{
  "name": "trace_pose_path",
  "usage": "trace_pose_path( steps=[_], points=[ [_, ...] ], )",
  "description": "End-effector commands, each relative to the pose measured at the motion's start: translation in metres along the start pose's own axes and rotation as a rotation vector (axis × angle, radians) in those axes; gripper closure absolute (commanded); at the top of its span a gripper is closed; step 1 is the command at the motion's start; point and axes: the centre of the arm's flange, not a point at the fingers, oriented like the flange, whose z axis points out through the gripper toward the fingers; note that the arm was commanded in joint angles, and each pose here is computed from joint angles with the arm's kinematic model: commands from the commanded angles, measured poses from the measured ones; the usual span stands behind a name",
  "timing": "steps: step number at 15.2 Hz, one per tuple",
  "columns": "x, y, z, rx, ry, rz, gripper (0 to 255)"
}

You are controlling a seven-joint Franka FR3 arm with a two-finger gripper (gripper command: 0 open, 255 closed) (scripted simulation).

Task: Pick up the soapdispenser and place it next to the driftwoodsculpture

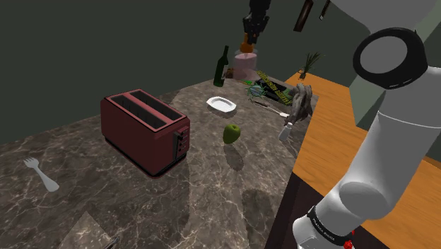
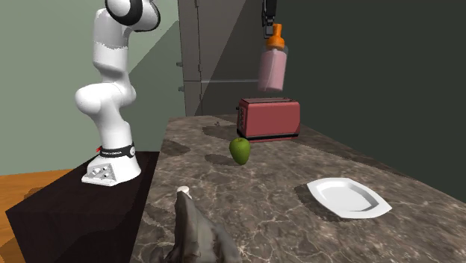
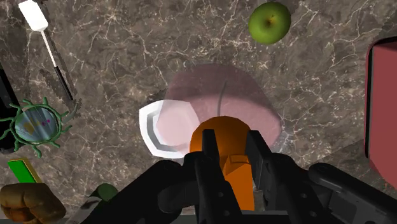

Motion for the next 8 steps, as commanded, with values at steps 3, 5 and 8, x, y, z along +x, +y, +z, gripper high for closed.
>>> trace_pose_path(
  steps=[3, 5, 8],
  points=[
    [-0.010, 0.050, 0.009, 0.000, 0.000, -0.001, 255],
    [-0.015, 0.076, 0.014, 0.000, 0.000, -0.001, 255],
    [-0.024, 0.114, 0.021, 0.000, 0.000, -0.001, 255]
  ],
)
